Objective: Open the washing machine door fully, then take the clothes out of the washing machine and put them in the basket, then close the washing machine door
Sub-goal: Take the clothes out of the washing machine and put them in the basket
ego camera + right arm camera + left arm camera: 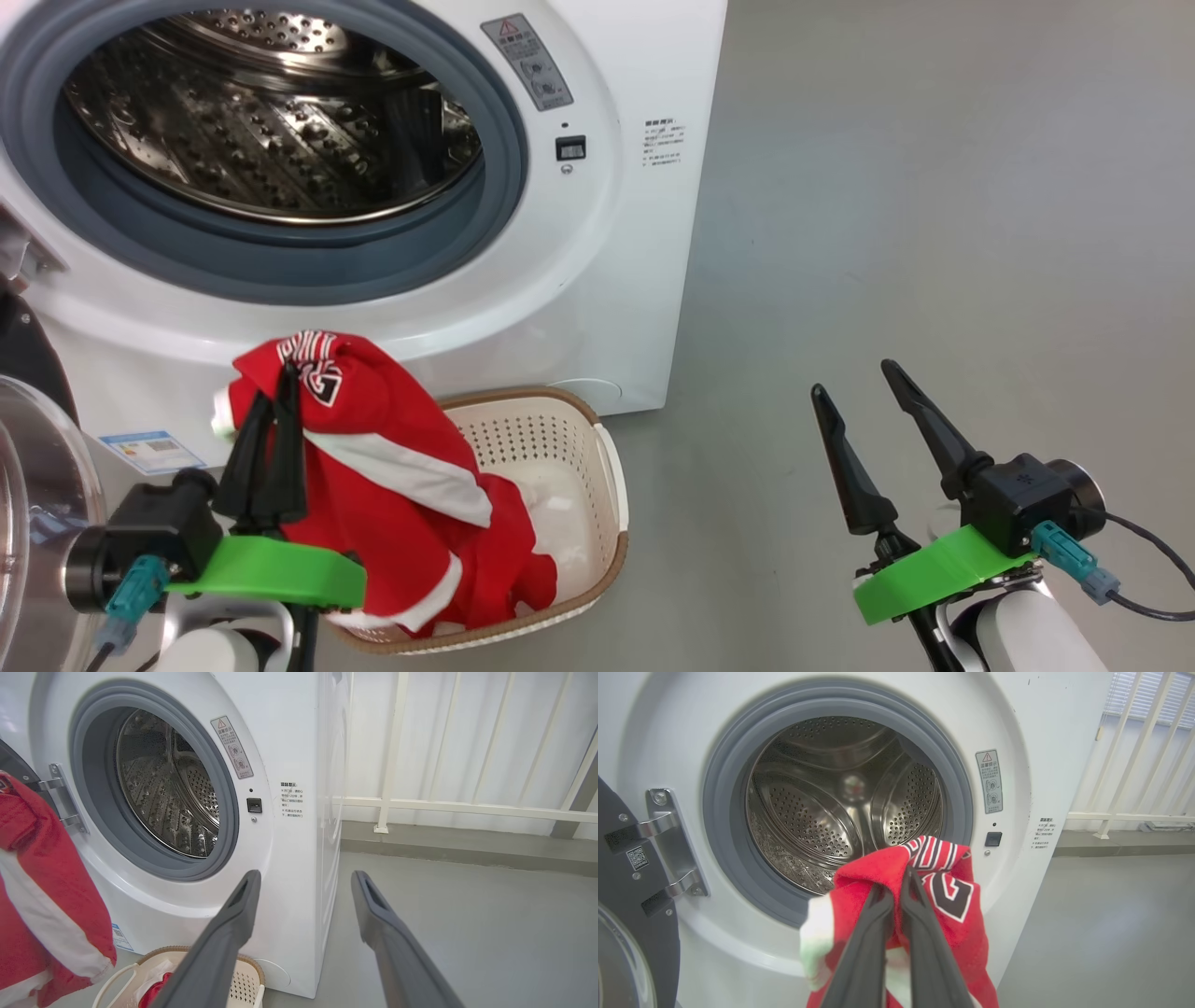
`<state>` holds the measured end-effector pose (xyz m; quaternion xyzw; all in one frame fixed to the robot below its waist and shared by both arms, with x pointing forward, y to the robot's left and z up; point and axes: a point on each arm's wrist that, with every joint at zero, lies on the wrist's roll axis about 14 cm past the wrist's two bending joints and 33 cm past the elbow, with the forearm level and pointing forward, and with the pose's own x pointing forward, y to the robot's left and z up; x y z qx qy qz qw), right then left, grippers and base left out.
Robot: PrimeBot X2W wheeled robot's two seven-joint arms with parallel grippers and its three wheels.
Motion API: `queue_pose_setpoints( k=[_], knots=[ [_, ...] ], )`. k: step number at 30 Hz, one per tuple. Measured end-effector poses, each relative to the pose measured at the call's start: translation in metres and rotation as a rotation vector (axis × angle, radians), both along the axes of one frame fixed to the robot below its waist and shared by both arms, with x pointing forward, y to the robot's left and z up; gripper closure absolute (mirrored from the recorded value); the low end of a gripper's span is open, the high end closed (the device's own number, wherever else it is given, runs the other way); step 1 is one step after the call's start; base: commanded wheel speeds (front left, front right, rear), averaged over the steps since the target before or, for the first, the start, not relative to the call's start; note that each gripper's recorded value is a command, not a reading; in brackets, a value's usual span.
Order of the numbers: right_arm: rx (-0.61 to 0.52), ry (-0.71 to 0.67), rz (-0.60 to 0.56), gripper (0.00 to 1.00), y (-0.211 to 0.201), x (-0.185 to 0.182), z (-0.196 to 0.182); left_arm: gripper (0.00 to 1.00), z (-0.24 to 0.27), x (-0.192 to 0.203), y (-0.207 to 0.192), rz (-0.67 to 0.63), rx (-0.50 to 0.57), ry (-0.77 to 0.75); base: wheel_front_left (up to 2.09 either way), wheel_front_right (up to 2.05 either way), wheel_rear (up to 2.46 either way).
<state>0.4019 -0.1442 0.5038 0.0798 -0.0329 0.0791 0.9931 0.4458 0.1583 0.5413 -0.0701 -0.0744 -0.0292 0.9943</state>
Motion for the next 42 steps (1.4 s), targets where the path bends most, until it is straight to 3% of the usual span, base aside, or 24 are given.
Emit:
queue_pose_setpoints(
  k=[10,17,26,42],
  knots=[
    [-0.002,0.057,0.003,0.00,0.001,0.005,-0.021,1.00,-0.070,0.008,-0.010,-0.026,-0.028,0.225,0.00,0.00,0.00],
    [-0.007,0.080,0.001,0.00,-0.001,0.019,-0.031,1.00,-0.107,0.034,-0.018,-0.050,-0.056,0.350,0.00,0.00,0.00],
    [-0.007,0.133,-0.016,0.00,-0.008,0.033,-0.054,1.00,-0.182,0.050,-0.027,-0.081,-0.066,0.609,0.00,0.00,0.00],
    [-0.005,0.213,-0.034,0.00,-0.017,0.050,-0.091,1.00,-0.286,0.042,-0.047,-0.133,-0.072,0.971,0.00,0.00,0.00]
  ],
)
